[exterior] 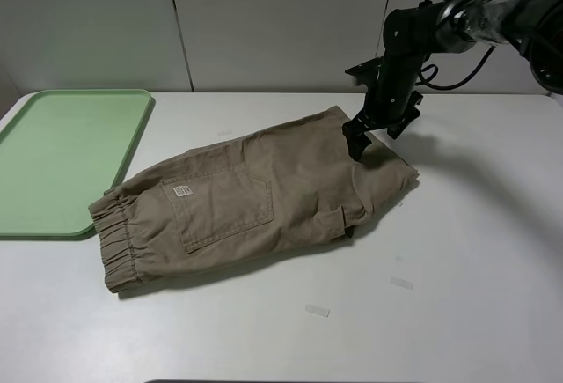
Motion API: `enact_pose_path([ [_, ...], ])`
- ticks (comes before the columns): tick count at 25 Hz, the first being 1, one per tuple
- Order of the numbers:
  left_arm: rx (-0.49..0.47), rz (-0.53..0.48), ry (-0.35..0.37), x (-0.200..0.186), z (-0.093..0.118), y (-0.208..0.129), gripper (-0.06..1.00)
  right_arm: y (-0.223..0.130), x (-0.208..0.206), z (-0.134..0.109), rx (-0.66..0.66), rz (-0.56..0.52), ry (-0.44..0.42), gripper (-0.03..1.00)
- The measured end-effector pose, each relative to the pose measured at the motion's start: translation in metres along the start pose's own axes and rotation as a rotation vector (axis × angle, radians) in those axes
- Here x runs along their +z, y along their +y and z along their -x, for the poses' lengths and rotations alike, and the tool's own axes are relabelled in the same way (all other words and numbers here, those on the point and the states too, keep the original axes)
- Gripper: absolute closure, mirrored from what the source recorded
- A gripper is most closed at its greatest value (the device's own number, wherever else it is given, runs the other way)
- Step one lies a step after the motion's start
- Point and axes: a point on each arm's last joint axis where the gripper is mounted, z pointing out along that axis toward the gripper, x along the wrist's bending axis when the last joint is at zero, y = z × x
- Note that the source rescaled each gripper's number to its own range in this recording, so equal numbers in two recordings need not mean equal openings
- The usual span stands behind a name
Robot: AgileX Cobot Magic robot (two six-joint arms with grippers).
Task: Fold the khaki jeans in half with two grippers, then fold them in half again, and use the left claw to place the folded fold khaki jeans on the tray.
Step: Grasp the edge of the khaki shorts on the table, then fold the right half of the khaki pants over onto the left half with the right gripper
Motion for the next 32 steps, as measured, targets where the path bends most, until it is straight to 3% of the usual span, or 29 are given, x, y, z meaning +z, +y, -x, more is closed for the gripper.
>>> enact_pose_path([
  [4, 0.000, 0.000, 0.000, 0.000, 0.000, 0.000, 0.01, 0.000, 0.004, 0.000, -0.008, -0.003, 0.024, -0.02],
  [5, 0.000, 0.000, 0.000, 0.000, 0.000, 0.000, 0.01, 0.000, 0.004, 0.001, -0.004, -0.006, 0.030, 0.02],
  [7, 0.000, 0.000, 0.000, 0.000, 0.000, 0.000, 0.01, -0.001, 0.005, -0.002, 0.010, -0.007, 0.057, 0.17],
  [13, 0.000, 0.000, 0.000, 0.000, 0.000, 0.000, 0.01, 0.001, 0.004, -0.009, 0.020, -0.007, 0.089, 0.76],
  [15, 0.000, 0.000, 0.000, 0.000, 0.000, 0.000, 0.01, 0.001, 0.004, -0.010, 0.024, -0.008, 0.097, 0.89],
  [25, 0.000, -0.001, 0.000, 0.000, 0.000, 0.000, 0.01, 0.001, -0.003, -0.010, 0.019, -0.009, 0.094, 0.92],
  [32, 0.000, -0.001, 0.000, 0.000, 0.000, 0.000, 0.01, -0.003, -0.043, 0.001, -0.029, -0.032, -0.005, 0.92],
])
